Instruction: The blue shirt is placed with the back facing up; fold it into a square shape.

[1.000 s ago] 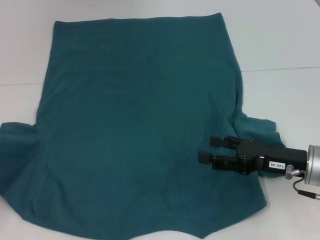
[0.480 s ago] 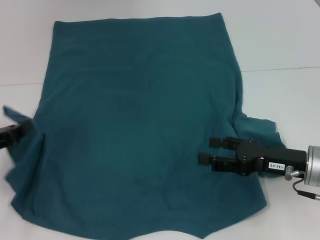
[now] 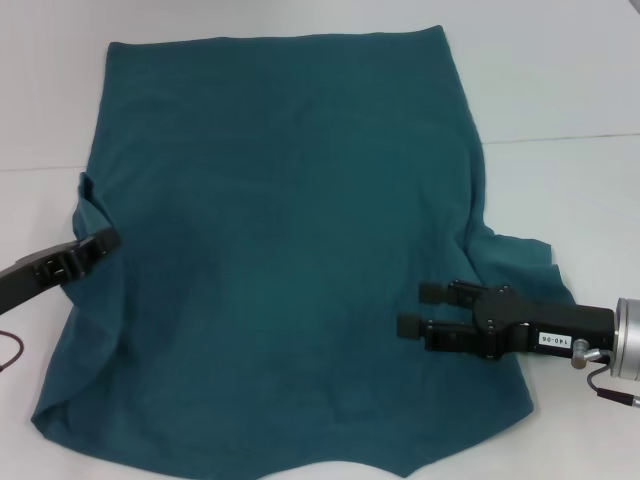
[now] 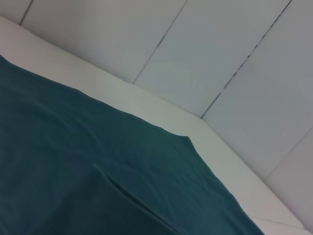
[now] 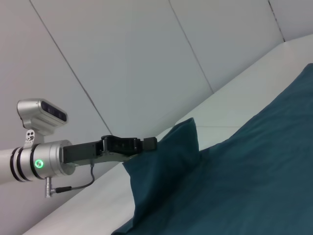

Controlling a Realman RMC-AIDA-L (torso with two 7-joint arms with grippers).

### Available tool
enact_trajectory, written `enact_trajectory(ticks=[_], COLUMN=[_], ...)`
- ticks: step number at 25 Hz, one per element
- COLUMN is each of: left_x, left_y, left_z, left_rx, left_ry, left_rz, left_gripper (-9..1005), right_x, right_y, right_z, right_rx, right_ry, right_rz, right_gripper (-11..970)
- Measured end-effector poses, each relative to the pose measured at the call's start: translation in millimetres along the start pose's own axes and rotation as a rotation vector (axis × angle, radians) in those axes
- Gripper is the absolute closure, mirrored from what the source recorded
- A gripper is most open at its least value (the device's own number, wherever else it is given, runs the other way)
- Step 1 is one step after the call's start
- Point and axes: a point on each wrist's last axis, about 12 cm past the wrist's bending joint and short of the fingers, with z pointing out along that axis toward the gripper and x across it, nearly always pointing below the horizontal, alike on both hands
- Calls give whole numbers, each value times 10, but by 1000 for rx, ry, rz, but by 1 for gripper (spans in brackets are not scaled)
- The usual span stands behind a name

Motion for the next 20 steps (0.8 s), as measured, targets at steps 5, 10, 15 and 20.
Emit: enact_trajectory(ticks=[5,10,15,20], left_x=[-21,-43,-48,29], left_y=[-42,-93,-138,-175], left_z=[43,90,154,233], left_rx=[26,55,79,100], left_ry=[-7,-7,-5,13], left_rz=[-8,-4,-8,-20], left_gripper=[961,957,954,951], right_x=[9,12,13,15], right_y=[1,2,2,1], right_z=[-6,-5,-4,-6], right_rx=[1,1,1,2], right_ry=[0,1,1,1], right_rz=[1,-1,-1,-1], right_gripper=[63,63,63,63])
